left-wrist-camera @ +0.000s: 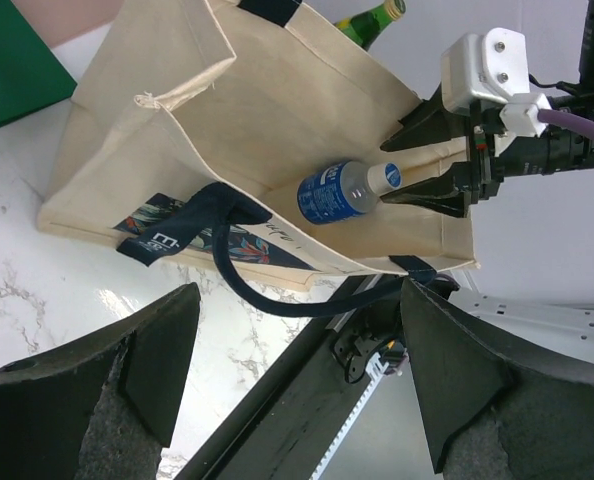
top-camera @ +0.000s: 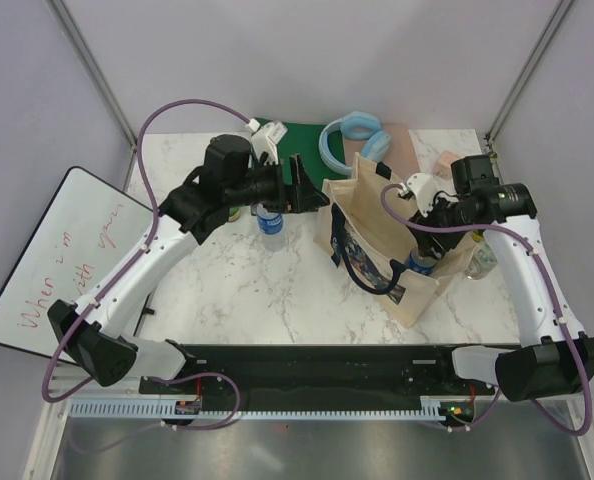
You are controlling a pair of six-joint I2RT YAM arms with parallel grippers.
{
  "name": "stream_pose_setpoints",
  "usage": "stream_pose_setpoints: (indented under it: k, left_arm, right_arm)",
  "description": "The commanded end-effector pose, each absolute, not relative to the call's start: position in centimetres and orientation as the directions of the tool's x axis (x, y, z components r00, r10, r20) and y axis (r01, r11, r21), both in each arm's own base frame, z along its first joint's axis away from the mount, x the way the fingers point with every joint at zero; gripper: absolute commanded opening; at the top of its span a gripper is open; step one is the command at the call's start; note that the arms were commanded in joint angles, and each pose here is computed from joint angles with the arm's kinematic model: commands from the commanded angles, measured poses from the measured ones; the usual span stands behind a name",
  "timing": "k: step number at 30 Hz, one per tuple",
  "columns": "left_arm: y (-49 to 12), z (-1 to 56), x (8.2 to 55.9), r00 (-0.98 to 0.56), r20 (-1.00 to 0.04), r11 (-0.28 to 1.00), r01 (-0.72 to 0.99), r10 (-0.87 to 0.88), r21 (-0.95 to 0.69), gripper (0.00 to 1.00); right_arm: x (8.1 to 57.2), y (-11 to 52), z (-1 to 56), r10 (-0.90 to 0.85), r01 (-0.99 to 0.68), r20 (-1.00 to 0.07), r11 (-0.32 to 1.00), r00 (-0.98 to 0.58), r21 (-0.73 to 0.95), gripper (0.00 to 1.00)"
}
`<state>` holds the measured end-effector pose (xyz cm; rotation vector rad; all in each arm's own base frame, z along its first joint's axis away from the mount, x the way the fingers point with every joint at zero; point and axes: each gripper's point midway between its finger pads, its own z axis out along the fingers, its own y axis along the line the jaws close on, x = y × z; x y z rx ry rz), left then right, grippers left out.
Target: Take the beverage out of the canvas bag
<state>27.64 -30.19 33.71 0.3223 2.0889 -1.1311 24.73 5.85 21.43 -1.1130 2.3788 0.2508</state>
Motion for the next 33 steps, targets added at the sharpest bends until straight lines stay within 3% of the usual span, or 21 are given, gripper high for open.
stream_pose_setpoints:
  k: [1, 8, 10, 13, 17, 20, 33]
  left_arm:
    - [-30.9, 33.6, 27.1, -0.729, -0.676, 0.560, 0.515, -0.112, -0.649, 0.87]
    - [-30.9, 33.0, 27.2, -0.728, -0.679, 0.567, 0.518, -0.101, -0.640, 0.87]
    - [-30.8, 32.9, 27.2, -0.726, -0.680, 0.569, 0.518, -0.101, -0.638, 0.88]
    - [-30.7, 32.6, 27.1, -0.727, -0.680, 0.575, 0.516, -0.098, -0.635, 0.88]
    - [-30.6, 32.3, 27.0, -0.731, -0.676, 0.578, 0.511, -0.098, -0.636, 0.87]
    - [-30.5, 32.4, 27.0, -0.727, -0.680, 0.578, 0.516, -0.095, -0.632, 0.87]
    - [-28.8, 34.0, 27.4, -0.637, -0.762, 0.627, 0.548, -0.116, -0.553, 0.87]
  right_arm:
    - [24.7, 5.4, 20.7, -0.668, -0.737, -0.476, 0.673, -0.572, -0.059, 0.61]
    - [24.4, 5.8, 19.4, -0.663, -0.735, -0.464, 0.677, -0.587, -0.038, 0.59]
    - [24.6, 5.9, 19.4, -0.665, -0.736, -0.464, 0.676, -0.585, -0.042, 0.53]
    - [24.6, 6.0, 19.5, -0.670, -0.739, -0.467, 0.672, -0.577, -0.051, 0.41]
    - [24.8, 6.3, 20.4, -0.674, -0.748, -0.490, 0.661, -0.553, -0.066, 0.11]
    - [25.2, 6.5, 22.2, -0.676, -0.754, -0.533, 0.649, -0.509, -0.103, 0.01]
    - [29.2, 9.6, 35.9, -0.558, -0.718, -0.793, 0.654, -0.245, -0.238, 0.00]
